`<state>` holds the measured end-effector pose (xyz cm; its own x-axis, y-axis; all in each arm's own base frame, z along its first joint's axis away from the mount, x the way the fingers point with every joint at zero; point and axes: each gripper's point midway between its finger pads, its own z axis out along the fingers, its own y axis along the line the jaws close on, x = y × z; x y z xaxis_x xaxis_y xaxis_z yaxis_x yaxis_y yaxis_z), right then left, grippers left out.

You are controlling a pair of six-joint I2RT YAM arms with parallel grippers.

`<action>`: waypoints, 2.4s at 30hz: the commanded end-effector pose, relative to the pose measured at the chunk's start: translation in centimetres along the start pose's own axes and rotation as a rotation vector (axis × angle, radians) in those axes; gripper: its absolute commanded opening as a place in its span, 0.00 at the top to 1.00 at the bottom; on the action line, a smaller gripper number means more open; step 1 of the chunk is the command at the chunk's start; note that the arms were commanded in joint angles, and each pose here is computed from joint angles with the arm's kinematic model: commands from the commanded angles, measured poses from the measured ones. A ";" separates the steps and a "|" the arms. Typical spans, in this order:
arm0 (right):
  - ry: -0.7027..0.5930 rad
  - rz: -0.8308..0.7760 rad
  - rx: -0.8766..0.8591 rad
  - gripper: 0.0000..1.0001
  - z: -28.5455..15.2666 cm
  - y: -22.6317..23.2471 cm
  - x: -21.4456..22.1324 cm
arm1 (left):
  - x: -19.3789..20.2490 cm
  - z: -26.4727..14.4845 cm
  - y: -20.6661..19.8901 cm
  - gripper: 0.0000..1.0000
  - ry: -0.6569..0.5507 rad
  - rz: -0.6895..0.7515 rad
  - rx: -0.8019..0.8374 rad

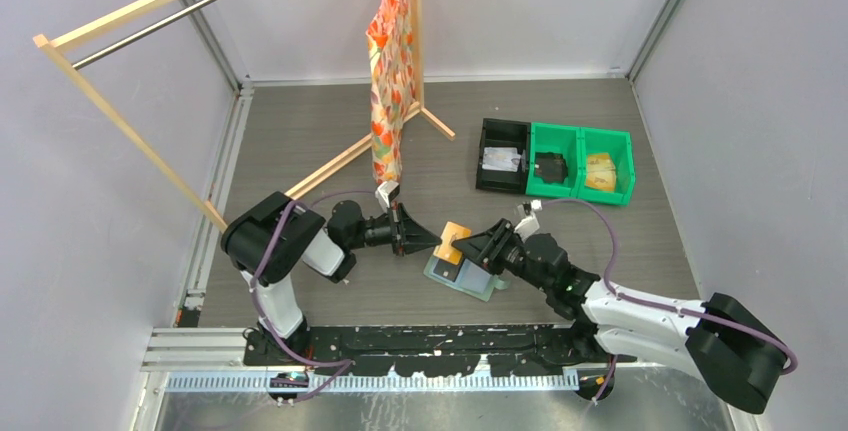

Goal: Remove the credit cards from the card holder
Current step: Place the credit card in the storage box.

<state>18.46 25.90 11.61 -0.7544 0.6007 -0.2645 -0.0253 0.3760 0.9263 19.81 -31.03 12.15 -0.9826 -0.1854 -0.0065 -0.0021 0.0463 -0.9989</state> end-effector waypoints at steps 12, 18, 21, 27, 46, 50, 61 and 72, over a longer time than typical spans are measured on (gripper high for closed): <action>-0.103 0.011 -0.075 0.99 -1.0 2.6 -2.5 | 0.1 -0.1 -1.9 0.85 0.008 0.056 0.056; -0.427 -0.075 0.145 0.99 -7.7 0.5 -10.8 | 0.4 -0.3 -1.4 0.71 0.006 0.046 0.043; -0.625 -0.102 0.267 0.99 -12.3 0.4 -15.0 | 0.5 -0.3 -0.8 0.68 0.013 0.041 0.021; -0.828 -0.151 0.548 0.99 -15.1 1.8 -21.7 | 0.8 -0.4 -0.3 0.67 0.023 0.041 -0.011; -1.121 0.259 0.623 0.99 -12.7 -4.2 -38.0 | 2.5 -3.8 -1.2 0.67 0.017 0.217 -0.274; -1.132 0.302 0.631 0.99 -11.0 -7.0 -39.7 | 2.6 -4.6 -2.4 0.67 -0.007 0.258 -0.305; -1.198 0.365 0.655 0.99 -9.8 -11.6 -41.6 | 3.6 -6.8 -2.6 0.67 -0.058 0.265 -0.364; -1.180 0.451 0.672 0.99 -10.6 -15.6 -42.1 | 3.6 -7.0 -2.2 0.67 -0.066 0.257 -0.382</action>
<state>42.30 -12.23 11.43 0.3670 0.8480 -0.3823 0.6442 0.0648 0.7621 14.96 -24.92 14.64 -0.9482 -0.1894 -0.2551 0.1471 0.4497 -0.8810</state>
